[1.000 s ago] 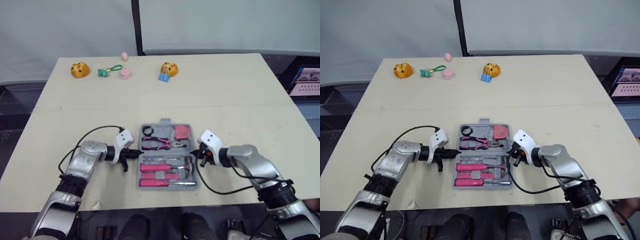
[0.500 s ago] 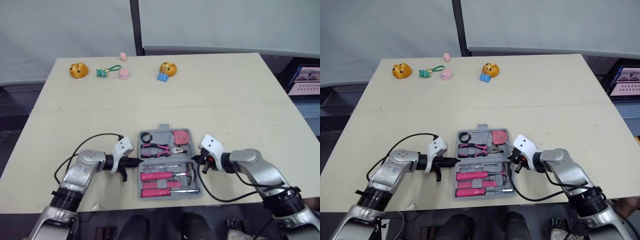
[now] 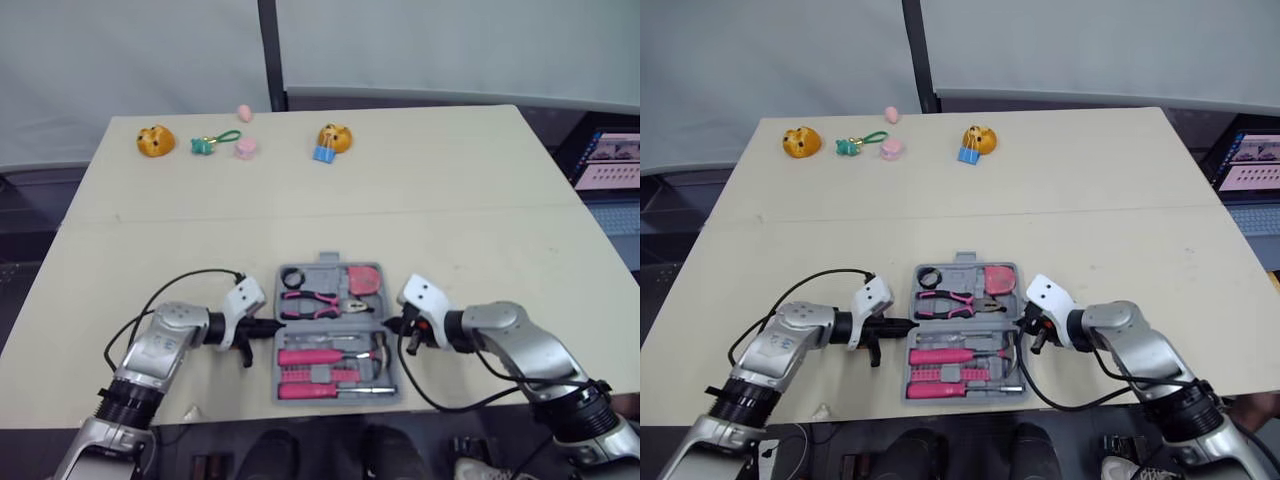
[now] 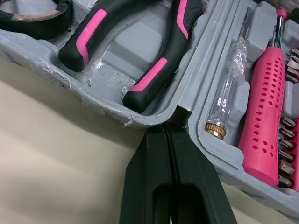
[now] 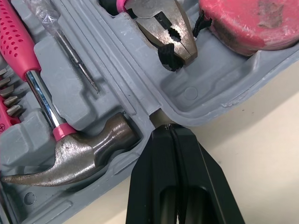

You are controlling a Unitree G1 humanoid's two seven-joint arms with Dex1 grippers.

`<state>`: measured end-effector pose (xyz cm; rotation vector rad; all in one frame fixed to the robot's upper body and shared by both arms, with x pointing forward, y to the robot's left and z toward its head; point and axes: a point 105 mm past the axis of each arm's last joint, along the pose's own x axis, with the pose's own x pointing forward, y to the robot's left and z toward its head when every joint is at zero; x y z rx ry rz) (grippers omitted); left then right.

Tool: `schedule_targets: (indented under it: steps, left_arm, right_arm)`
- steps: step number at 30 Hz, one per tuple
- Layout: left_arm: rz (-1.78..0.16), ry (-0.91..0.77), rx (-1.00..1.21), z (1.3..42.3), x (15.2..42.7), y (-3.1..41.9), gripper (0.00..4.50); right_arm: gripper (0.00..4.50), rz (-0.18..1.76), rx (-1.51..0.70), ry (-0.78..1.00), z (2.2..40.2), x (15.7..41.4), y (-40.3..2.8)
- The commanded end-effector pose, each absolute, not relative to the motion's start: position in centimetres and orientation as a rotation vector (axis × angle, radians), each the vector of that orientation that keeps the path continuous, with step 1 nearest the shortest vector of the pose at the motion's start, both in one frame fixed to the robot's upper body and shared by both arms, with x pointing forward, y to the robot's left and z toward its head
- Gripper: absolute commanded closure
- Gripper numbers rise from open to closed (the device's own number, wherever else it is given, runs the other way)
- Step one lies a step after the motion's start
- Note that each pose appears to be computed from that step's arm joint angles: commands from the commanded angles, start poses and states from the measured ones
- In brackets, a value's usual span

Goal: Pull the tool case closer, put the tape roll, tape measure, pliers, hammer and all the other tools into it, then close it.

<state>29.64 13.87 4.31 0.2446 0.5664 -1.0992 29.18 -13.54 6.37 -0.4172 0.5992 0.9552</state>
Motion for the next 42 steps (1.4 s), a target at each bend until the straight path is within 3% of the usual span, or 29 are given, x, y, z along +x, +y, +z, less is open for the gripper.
schedule_targets:
  steps: [1, 27, 32, 37, 42]
  left_arm:
    - [-1.135, 0.596, 0.221, 3.7, 28.5, 13.3, 4.5]
    - [-1.124, 0.627, 0.213, 3.3, 27.9, 13.7, 4.5]
    - [-1.052, 0.629, 0.22, 3.6, 28.6, 15.4, 4.5]
    - [-0.973, 0.597, 0.207, 7.3, 28.4, 20.3, 4.5]
    - [-1.154, 0.509, 0.036, 13.1, 25.0, 19.5, 4.5]
  right_arm:
    - [4.44, 1.042, -0.407, 0.557, 7.3, 28.2, -12.0]
    - [4.44, 1.066, -0.399, 0.569, 7.2, 27.7, -11.6]
    - [4.44, 1.021, -0.408, 0.571, 7.5, 27.9, -12.7]
    - [4.44, 0.983, -0.437, 0.544, 10.2, 26.9, -15.6]
    - [4.44, 0.94, -0.412, 0.495, 13.4, 26.7, -17.7]
